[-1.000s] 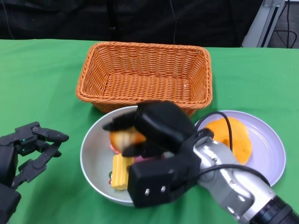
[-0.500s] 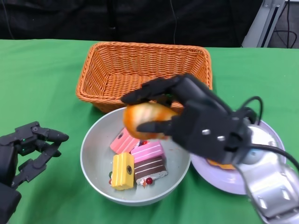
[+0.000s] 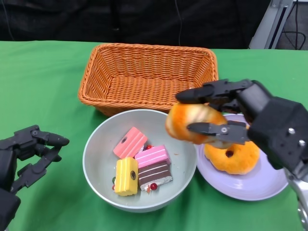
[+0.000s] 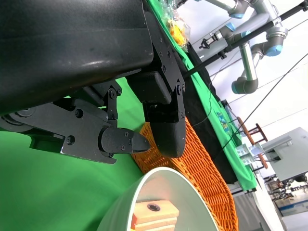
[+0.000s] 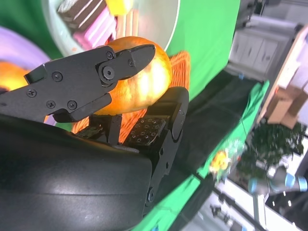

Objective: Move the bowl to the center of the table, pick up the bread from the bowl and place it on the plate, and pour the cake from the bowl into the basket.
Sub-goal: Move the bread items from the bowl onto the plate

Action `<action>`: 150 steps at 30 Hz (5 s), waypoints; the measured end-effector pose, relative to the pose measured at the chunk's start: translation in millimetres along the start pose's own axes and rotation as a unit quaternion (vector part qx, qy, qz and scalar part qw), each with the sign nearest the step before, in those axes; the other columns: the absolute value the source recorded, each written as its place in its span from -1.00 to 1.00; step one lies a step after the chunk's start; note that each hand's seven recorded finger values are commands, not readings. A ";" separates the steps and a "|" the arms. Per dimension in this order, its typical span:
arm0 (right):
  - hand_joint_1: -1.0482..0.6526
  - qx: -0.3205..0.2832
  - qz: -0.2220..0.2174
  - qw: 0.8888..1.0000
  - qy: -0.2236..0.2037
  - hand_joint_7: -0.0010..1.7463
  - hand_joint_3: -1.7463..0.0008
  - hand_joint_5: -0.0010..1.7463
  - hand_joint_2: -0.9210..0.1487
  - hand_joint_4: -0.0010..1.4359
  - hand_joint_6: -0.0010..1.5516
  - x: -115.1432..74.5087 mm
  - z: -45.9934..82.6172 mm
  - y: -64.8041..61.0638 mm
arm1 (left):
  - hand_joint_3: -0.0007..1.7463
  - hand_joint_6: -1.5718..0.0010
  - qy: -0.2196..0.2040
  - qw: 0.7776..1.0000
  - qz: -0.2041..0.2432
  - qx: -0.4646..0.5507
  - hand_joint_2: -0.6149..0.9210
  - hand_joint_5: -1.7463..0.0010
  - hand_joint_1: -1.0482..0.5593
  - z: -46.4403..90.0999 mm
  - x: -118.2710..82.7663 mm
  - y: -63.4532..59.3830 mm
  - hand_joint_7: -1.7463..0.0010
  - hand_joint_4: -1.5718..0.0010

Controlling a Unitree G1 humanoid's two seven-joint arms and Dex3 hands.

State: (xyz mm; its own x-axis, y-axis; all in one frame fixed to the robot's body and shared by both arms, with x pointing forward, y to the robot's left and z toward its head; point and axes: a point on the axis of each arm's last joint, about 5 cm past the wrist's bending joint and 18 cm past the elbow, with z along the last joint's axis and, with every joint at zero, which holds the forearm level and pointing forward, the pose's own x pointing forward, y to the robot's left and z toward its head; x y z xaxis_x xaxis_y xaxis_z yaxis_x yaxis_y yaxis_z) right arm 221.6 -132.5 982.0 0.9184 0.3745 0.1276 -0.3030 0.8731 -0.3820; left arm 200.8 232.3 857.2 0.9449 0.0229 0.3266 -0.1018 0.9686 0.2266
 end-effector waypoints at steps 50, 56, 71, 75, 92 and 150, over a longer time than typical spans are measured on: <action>0.08 -0.037 -0.052 0.982 0.177 -0.59 0.93 0.10 -1.00 -0.17 0.15 0.4 -84.3 11.1 | -0.69 -0.21 0.011 1.000 0.004 0.003 1.00 -0.33 0.23 -5.0 0.7 6.4 0.17 -0.11; 0.10 -0.104 -0.058 0.980 0.160 -0.83 0.93 0.07 -1.00 -0.11 0.22 0.2 -83.2 16.8 | -0.71 -0.22 0.011 1.000 0.003 0.004 1.00 -0.33 0.21 -5.0 0.7 6.4 0.18 -0.10; 0.08 -0.145 -0.055 0.977 0.146 -0.95 0.97 0.14 -1.00 -0.13 0.21 -3.0 -85.7 19.0 | -0.70 -0.22 0.011 1.000 0.000 0.003 1.00 -0.34 0.23 -4.9 0.8 6.4 0.19 -0.10; 0.03 -0.166 -0.056 0.975 0.134 -0.97 0.99 -0.04 -1.00 -0.03 0.25 -4.2 -85.7 20.2 | -0.70 -0.23 0.011 1.000 -0.001 0.003 1.00 -0.34 0.23 -4.9 0.8 6.5 0.19 -0.11; -0.14 -0.377 -0.070 0.921 0.076 -1.00 0.98 -0.38 -1.00 0.05 0.22 -10.5 -93.1 38.7 | -0.71 -0.23 0.012 1.000 -0.002 0.003 1.00 -0.34 0.22 -4.8 0.9 6.4 0.19 -0.10; -0.55 -0.375 -0.025 0.916 0.143 -0.99 0.89 -0.98 -1.00 -0.92 -0.89 -12.7 -85.8 39.9 | -0.72 -0.22 0.018 1.000 -0.023 0.007 1.00 -0.36 0.21 -5.0 1.1 10.6 0.15 -0.11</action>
State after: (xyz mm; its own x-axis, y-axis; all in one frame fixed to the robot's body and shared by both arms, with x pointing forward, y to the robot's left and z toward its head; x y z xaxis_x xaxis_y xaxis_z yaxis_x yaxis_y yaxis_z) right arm 219.7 -129.2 886.6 0.9879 0.1494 -0.0416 -0.0971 0.3873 -0.9168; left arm 202.3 243.8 855.4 0.9593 -0.0124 0.2822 -0.0621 0.9653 0.2536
